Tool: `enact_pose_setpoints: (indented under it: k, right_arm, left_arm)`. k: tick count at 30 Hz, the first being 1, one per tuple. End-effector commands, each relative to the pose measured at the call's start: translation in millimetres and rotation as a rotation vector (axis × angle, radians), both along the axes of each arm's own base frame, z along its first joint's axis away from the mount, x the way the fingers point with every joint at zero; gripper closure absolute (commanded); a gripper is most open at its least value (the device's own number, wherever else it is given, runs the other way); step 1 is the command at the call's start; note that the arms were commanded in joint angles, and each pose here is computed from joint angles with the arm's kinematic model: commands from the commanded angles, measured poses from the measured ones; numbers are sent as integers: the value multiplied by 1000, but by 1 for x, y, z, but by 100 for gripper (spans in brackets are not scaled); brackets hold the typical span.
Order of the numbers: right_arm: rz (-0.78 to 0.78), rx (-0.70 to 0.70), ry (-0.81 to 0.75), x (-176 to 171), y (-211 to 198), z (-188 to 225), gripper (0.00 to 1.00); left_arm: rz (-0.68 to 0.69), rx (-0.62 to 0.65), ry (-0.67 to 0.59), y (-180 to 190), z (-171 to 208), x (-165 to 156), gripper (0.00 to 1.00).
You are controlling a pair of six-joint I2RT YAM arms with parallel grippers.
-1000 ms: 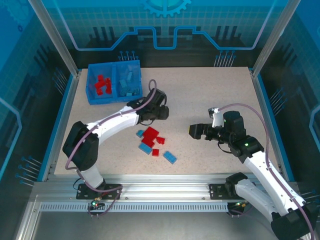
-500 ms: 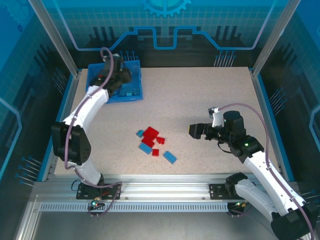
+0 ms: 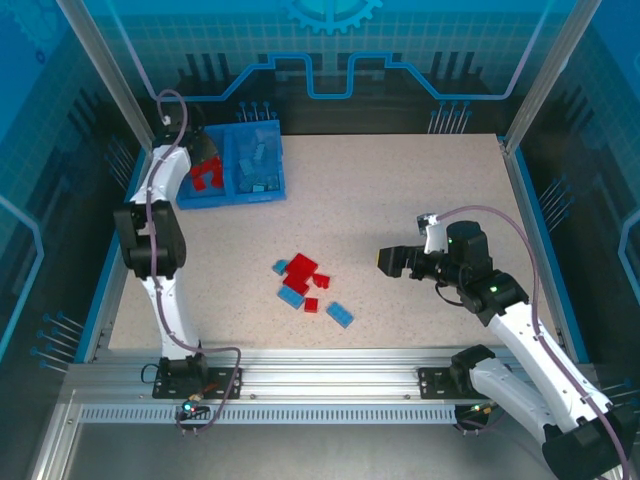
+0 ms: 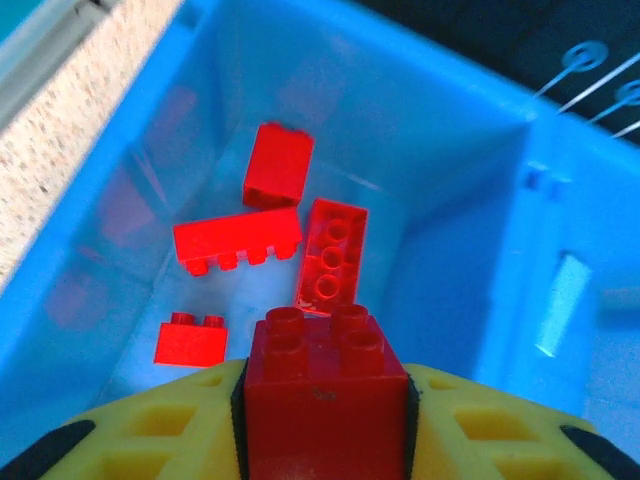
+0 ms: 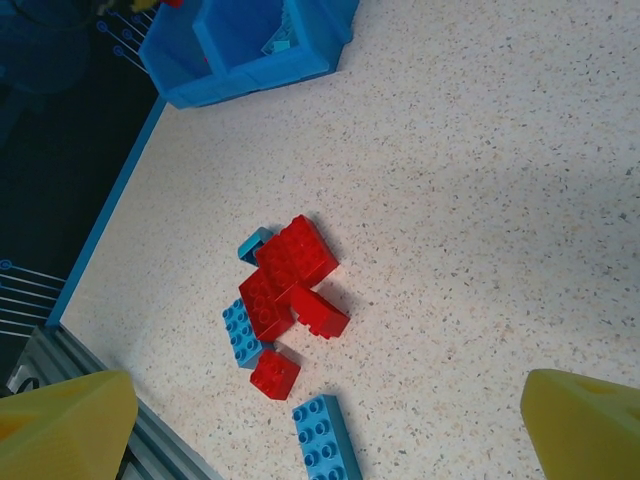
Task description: Sort the legos into containers by color
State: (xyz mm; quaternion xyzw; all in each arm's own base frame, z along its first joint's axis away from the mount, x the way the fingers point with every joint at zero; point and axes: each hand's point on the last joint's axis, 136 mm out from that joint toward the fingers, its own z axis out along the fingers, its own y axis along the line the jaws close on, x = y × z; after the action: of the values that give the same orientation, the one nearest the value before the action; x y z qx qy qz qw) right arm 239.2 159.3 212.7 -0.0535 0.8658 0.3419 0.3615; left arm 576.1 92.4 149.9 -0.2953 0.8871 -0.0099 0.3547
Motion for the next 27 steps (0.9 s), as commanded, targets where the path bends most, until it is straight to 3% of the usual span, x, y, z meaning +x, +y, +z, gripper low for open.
enact_pose_setpoints:
  k: [1,4,9,15,21,24,27]
  right_arm:
    - [16,0,-39,-1,3,16,0]
    - [11,-6,-38,-1,2,15,0]
    - [14,-9,-37,2,4,12,0]
    - [120,-134,-42,5,23,2,1]
    - [391,-341,0,-18,70,-36,2]
    - [484,-416,33,-31,88,-61,4]
    - [535,-473,67,-41,99,-87,5]
  left_arm:
    - [15,-21,42,3,-3,1,54]
    - [14,-24,13,2,10,4,46]
    - [-3,-37,-71,-5,49,-7,45]
    - [-85,-110,-233,-47,112,-58,47]
    - [-478,11,-390,-149,171,-133,46]
    - [-749,95,-421,-203,176,-176,42]
    - [-1045,137,-433,-248,165,-224,31]
